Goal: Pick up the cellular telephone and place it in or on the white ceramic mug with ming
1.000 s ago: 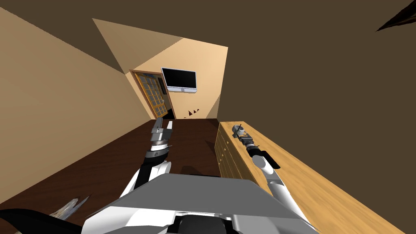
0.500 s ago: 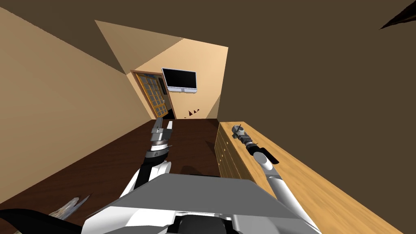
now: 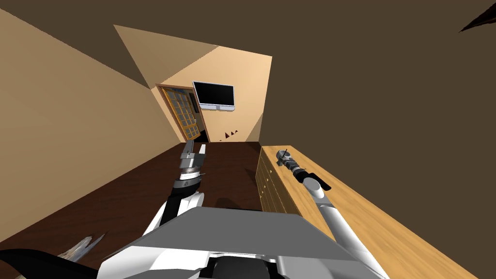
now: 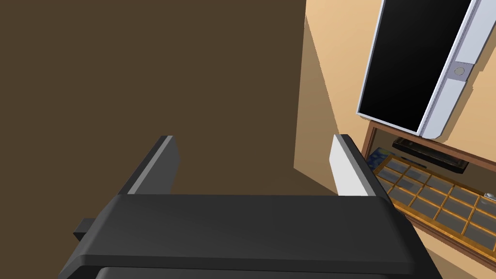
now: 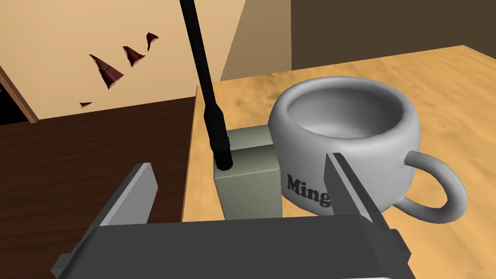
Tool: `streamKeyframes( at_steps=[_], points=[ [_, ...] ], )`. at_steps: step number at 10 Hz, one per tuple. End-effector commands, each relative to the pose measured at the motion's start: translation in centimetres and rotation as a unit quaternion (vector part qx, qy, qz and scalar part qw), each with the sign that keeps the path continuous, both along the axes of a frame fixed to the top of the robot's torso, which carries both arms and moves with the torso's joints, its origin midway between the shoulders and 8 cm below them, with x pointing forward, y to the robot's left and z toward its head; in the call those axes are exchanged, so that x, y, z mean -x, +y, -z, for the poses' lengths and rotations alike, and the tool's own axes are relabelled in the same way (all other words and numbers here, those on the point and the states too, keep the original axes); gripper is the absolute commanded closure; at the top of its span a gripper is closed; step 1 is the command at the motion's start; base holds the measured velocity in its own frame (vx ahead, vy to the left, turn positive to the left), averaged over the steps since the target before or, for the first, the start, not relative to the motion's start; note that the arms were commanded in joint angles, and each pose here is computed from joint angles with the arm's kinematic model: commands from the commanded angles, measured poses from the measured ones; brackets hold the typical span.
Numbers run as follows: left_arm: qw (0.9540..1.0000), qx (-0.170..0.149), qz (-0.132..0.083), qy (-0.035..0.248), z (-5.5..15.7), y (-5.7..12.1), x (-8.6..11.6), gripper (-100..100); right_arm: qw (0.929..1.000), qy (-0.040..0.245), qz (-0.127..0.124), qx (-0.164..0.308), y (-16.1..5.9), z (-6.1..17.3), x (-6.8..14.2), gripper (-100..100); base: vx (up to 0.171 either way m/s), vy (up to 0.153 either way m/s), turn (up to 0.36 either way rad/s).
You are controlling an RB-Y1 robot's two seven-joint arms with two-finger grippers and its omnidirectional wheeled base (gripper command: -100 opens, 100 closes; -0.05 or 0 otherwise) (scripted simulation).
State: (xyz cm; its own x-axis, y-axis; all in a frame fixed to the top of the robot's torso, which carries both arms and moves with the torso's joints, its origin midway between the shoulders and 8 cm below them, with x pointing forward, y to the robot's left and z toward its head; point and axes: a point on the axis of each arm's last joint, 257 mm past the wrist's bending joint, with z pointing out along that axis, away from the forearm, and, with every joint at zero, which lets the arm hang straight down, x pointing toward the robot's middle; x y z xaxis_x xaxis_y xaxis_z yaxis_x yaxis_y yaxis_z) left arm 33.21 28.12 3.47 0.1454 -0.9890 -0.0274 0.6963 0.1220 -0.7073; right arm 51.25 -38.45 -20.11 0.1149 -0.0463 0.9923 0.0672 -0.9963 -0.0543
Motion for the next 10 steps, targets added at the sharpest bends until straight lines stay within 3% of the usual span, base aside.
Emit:
streamKeyframes(
  at_steps=[1, 4, 5, 6, 7, 8, 10],
  points=[
    [1.0, 0.0, 0.0, 0.0, 0.0, 0.0, 0.0, 0, 0.9998, 0.007, -0.013, -0.014, 0.3, -0.2, -0.4, -100, 0.038, -0.014, -0.001],
    [1.0, 0.0, 0.0, 0.0, 0.0, 0.0, 0.0, 0, 0.9989, 0.014, -0.031, -0.032, 0.8, -0.54, -1.06, -100, 0.033, -0.015, -0.005],
    [1.0, 0.0, 0.0, 0.0, 0.0, 0.0, 0.0, 0, 0.9992, 0.012, -0.026, -0.028, 0.67, -0.49, -0.93, -100, 0.018, -0.006, 0.001],
    [1.0, 0.0, 0.0, 0.0, 0.0, 0.0, 0.0, 0, 0.9991, 0.013, -0.028, -0.029, 0.73, -0.48, -0.95, 0, 0.0, 0.0, 0.0],
    [1.0, 0.0, 0.0, 0.0, 0.0, 0.0, 0.0, 0, 0.9991, 0.013, -0.028, -0.029, 0.73, -0.48, -0.95, -100, 0.0, 0.0, 0.0],
    [1.0, 0.0, 0.0, 0.0, 0.0, 0.0, 0.0, 0, 0.9991, 0.013, -0.028, -0.029, 0.73, -0.48, -0.95, 100, 0.0, 0.0, 0.0],
    [1.0, 0.0, 0.0, 0.0, 0.0, 0.0, 0.0, 0, 0.9992, 0.012, -0.028, -0.027, 0.71, -0.59, -0.98, 100, 0.0, 0.0, 0.0]
  ],
)
